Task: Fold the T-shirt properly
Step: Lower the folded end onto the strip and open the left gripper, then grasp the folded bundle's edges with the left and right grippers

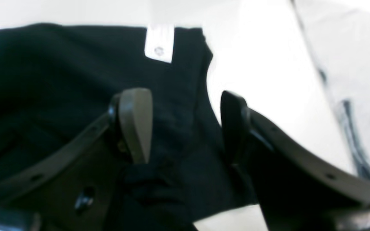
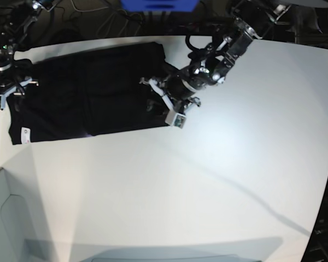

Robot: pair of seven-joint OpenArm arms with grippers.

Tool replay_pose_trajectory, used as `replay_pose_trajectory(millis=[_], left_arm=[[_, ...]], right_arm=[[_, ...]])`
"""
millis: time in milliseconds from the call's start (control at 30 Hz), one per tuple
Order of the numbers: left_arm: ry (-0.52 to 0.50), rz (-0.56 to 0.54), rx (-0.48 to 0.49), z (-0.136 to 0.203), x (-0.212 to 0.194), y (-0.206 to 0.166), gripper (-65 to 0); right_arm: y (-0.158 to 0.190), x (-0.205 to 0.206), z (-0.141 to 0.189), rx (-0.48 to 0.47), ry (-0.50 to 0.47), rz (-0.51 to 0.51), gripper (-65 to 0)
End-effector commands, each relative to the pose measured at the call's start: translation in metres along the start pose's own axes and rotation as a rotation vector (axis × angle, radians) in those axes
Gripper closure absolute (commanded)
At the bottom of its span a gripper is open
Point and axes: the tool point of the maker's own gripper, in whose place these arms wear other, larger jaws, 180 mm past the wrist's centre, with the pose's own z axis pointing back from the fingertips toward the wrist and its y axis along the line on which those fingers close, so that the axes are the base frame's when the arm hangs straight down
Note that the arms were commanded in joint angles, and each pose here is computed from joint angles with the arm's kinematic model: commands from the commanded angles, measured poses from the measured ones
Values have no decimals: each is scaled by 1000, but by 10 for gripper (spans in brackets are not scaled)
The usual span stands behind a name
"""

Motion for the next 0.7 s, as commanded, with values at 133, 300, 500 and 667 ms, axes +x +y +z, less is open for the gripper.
replay_pose_trajectory(millis=[133, 300, 500, 667], left_arm=[[11, 28, -11, -27, -1, -9, -243], [65, 50, 35, -52, -7, 6, -243], [83, 22, 101, -49, -9, 40, -243], [72, 2, 119, -46, 0, 50, -243]], right_arm=[[-20, -5, -14, 1, 12, -3, -348], [-28, -10, -17, -1, 31, 4, -348], [-33, -15, -24, 4, 48, -6, -348], [-35, -25, -40, 16, 72, -61, -348]])
